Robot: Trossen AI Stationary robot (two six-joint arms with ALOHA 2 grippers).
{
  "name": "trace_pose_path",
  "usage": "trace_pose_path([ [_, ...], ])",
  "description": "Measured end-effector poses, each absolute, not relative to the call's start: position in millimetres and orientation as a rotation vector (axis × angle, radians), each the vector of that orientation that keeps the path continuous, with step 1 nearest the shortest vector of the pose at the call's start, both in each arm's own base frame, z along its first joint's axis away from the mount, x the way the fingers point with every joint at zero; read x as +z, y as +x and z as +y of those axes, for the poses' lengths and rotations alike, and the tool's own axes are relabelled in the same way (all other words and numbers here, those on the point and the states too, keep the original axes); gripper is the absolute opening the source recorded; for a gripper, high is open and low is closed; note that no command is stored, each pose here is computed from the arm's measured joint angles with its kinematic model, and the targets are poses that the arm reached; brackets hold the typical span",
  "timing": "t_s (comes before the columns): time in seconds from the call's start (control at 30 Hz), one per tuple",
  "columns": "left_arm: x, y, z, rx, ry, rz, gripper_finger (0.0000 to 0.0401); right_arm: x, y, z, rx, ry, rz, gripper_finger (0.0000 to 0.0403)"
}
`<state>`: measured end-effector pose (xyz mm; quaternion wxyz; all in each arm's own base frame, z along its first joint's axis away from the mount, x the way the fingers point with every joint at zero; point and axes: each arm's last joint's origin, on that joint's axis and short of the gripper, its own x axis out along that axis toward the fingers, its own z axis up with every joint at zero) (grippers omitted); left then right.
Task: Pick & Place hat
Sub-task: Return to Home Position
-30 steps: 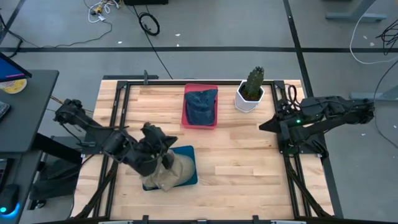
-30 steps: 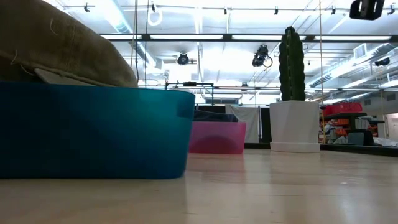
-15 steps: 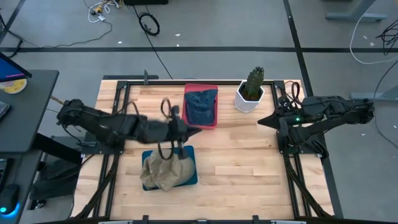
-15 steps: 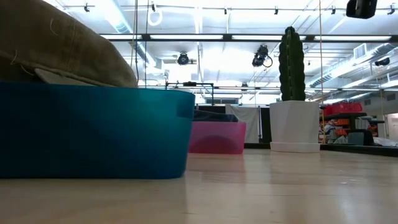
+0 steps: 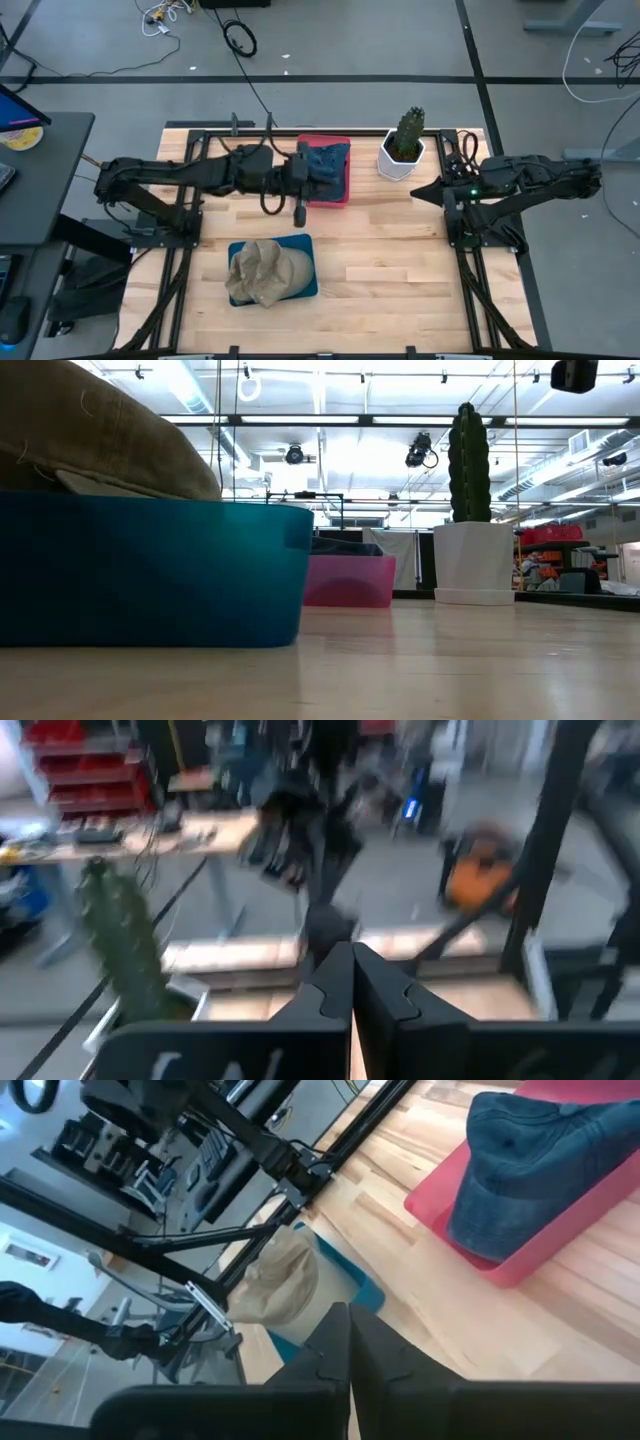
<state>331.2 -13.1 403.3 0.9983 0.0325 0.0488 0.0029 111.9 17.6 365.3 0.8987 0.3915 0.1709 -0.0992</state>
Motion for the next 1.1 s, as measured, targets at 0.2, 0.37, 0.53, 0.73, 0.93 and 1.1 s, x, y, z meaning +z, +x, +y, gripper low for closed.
trace_pose_path([
  [0.2,360.7,336.0,-8.1,-0.028,-0.053,0.002,0.0003,363.5,117.9,18.9,-0.214,0.805,0.369,0.0001],
  [0.37,344.8,307.2,-10.9,0.024,-0.093,0.011,0.0003,363.3,118.5,19.0,-0.217,0.817,0.371,0.0000],
  [0.53,351.3,261.4,-5.4,0.071,-0.080,-0.099,0.0003,363.3,118.5,19.4,-0.206,0.825,0.377,0.0000],
  [0.73,355.5,202.2,2.4,0.101,-0.070,-0.207,0.0003,363.3,118.6,19.9,-0.192,0.829,0.384,0.0000],
  [0.93,347.8,153.7,3.1,0.101,-0.070,-0.303,0.0003,363.6,118.7,19.9,-0.191,0.830,0.381,0.0000],
  [1.1,335.8,125.4,3.1,0.100,-0.067,-0.360,0.0003,363.6,118.8,19.9,-0.194,0.845,0.379,0.0000],
])
